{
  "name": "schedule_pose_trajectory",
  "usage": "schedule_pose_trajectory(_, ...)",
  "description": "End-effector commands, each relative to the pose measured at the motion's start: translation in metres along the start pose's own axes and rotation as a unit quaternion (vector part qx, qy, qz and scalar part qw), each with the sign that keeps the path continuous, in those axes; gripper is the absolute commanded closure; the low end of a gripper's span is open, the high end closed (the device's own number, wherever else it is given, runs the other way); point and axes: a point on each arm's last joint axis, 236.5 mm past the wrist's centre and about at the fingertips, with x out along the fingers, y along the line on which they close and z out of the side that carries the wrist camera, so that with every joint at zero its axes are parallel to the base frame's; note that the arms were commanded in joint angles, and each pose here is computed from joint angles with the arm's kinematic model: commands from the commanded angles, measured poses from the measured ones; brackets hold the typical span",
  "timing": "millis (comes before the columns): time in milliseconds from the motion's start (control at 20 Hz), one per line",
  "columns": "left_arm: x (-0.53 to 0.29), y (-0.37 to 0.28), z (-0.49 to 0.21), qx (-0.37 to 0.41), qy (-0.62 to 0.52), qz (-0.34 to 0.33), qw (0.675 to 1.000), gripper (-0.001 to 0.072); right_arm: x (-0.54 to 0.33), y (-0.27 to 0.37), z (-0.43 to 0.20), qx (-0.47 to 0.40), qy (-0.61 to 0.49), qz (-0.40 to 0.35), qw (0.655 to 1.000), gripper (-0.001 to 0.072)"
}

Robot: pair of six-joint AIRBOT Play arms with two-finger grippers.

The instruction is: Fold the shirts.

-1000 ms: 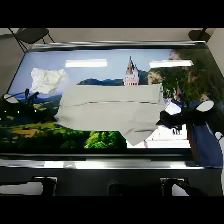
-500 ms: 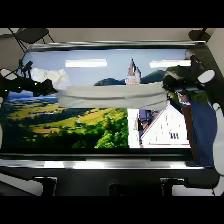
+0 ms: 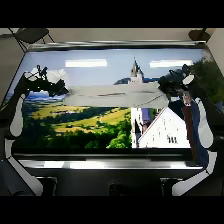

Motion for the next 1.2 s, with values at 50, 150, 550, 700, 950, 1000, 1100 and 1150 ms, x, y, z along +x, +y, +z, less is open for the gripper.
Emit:
schedule_pose_trajectory(50, 0.009, 0.003, -0.011, -0.03, 0.03, -0.005, 0.999, 0.0153, 0.011, -0.005, -0.016, 0.01, 0.032, 0.0, 0.999, 0.0531)
schedule_pose_trajectory(150, -0.014, 0.001, -0.006, -0.029, 0.032, -0.009, 0.999, 0.0098, -0.005, 0.0, -0.005, -0.021, 0.019, 0.006, 1.0, 0.0163)
schedule_pose_trajectory(550, -0.121, -0.039, 0.023, 0.03, -0.05, -0.021, 0.998, 0.01, -0.047, -0.095, 0.0, 0.039, 0.079, -0.014, 0.996, 0.0005)
schedule_pose_trajectory(700, -0.129, -0.062, 0.013, 0.054, -0.044, -0.028, 0.997, 0.0101, -0.028, -0.092, -0.017, 0.07, 0.111, 0.011, 0.991, 0.0002)
schedule_pose_trajectory(950, -0.12, -0.092, -0.005, 0.102, -0.025, -0.035, 0.994, 0.0102, -0.004, -0.069, -0.033, 0.114, 0.139, 0.071, 0.981, 0.0002)
schedule_pose_trajectory(1000, -0.117, -0.097, -0.007, 0.108, -0.023, -0.037, 0.993, 0.0102, 0.001, -0.066, -0.04, 0.11, 0.149, 0.07, 0.98, 0.0002)
schedule_pose_trajectory(1100, -0.113, -0.103, -0.011, 0.116, -0.018, -0.039, 0.992, 0.0102, 0.01, -0.058, -0.052, 0.101, 0.164, 0.071, 0.979, 0.0001)
schedule_pose_trajectory(1150, -0.112, -0.105, -0.013, 0.118, -0.016, -0.039, 0.992, 0.0102, 0.013, -0.055, -0.056, 0.098, 0.169, 0.071, 0.978, 0.0001)
